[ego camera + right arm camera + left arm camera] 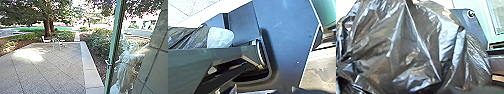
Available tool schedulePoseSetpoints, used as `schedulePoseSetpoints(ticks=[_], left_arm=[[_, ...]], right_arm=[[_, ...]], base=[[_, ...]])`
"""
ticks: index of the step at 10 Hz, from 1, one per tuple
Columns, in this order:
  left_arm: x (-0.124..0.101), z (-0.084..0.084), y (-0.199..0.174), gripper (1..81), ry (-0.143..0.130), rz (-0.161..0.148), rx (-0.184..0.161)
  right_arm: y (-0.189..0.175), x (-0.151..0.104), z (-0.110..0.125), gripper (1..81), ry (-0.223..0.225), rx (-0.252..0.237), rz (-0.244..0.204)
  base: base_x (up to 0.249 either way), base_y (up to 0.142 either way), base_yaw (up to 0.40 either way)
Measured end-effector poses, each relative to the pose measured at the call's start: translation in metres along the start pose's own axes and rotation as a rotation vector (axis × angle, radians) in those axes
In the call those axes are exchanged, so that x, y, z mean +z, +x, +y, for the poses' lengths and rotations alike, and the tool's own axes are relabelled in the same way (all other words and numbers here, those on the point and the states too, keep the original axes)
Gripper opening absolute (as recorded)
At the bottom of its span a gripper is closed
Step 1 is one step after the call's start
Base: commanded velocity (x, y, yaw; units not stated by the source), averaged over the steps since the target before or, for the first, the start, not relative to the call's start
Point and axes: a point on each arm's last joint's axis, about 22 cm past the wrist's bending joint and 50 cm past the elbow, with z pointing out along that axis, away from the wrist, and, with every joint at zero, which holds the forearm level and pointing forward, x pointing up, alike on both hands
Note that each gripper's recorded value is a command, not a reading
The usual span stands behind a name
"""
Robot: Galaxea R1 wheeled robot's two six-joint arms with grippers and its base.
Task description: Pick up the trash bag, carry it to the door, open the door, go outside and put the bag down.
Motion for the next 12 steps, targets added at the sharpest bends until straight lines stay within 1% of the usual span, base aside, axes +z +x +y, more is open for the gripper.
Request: schedulePoseSetpoints(ticks=[5,8,10,11,12], left_arm=[[0.0001,0.0003,0.0005,1.0,0.0,0.0,0.0],[0.0002,0.0002,0.0017,1.0,0.0,0.002,0.001],[0.0012,0.0048,0.0027,1.0,-0.006,0.004,0.0],[0.0,-0.0013,0.0021,1.0,0.002,0.002,0.001],[0.0003,0.0002,0.0021,1.0,0.0,0.001,0.0]], right_arm=[[0.0001,0.0001,-0.0006,81.1,0.001,0.0,0.0],[0.0,0.0001,-0.0005,81.1,0.001,0.0,0.0],[0.0014,-0.001,0.0047,81.1,-0.007,-0.001,0.003],[-0.0003,0.0009,-0.004,81.1,0.006,0.005,0.001],[0.0021,-0.0009,0.0034,81.1,-0.004,0.0,0.005]], base=[[0.123,0.0,0.0],[0.132,0.08,0.0],[0.133,0.094,0.0],[0.133,0.082,0.0],[0.133,0.082,0.0]])
